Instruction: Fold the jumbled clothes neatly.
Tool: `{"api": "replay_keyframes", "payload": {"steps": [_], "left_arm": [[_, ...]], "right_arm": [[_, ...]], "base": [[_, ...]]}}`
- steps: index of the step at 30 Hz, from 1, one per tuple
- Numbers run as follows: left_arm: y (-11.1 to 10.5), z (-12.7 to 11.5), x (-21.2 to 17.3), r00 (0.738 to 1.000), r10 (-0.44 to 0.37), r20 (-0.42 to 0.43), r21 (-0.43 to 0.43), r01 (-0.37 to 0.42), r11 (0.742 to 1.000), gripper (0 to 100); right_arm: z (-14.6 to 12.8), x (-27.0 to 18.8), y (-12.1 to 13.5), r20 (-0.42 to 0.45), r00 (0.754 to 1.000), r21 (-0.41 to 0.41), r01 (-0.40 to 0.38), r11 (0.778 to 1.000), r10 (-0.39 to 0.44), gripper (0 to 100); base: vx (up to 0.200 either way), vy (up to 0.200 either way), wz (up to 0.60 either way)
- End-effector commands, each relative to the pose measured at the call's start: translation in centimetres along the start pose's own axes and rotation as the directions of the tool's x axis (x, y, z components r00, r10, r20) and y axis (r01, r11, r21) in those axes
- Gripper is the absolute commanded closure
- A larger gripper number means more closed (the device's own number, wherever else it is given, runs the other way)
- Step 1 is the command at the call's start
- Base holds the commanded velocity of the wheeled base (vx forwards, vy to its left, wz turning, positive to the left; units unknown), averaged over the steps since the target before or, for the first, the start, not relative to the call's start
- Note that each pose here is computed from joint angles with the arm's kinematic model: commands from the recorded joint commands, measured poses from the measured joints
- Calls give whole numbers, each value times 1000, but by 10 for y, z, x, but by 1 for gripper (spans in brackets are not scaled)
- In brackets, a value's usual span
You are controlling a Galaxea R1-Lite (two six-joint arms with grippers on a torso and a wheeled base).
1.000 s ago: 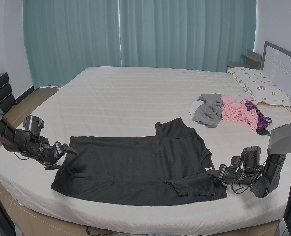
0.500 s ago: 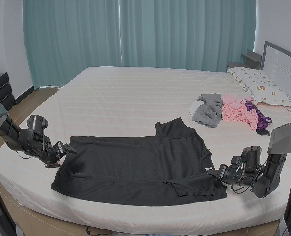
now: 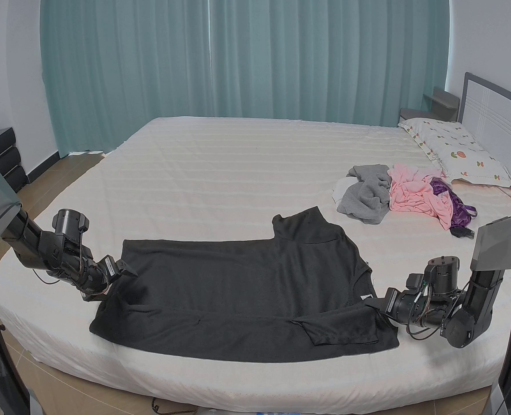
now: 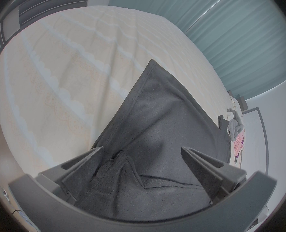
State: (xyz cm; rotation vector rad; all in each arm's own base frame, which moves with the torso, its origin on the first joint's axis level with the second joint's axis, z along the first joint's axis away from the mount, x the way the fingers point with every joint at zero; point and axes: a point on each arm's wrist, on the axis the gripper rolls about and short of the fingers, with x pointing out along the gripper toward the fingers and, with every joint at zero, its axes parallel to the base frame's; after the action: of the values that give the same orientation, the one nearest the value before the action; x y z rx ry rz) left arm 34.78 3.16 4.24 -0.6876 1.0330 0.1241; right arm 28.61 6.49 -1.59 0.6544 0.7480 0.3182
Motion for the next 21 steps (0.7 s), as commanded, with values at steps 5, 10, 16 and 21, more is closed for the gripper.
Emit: {"api": "replay_keyframes", "payload": {"steps": [5, 10, 16, 21], "left_arm": [[5, -2, 1, 1000, 16, -16, -13, -16, 1000, 100], [14, 2, -6, 1000, 26, 0, -40, -26, 999, 100], [22, 6, -13, 999, 32, 20, -65, -31, 997, 100], [28, 6, -17, 999, 40, 25, -80, -38, 996, 100]], "right_arm": [[0, 0, 0, 1, 1000, 0, -1, 1000, 1, 100], [1, 1, -1, 2, 1000, 3, 2, 1000, -2, 100], [3, 1, 0, 10, 1000, 1, -4, 1000, 4, 100], [4, 0, 1, 20, 1000, 1, -10, 1000, 10, 100]], "base": [[0, 0, 0], [0, 0, 0], [0, 0, 0], [0, 0, 0]]}}
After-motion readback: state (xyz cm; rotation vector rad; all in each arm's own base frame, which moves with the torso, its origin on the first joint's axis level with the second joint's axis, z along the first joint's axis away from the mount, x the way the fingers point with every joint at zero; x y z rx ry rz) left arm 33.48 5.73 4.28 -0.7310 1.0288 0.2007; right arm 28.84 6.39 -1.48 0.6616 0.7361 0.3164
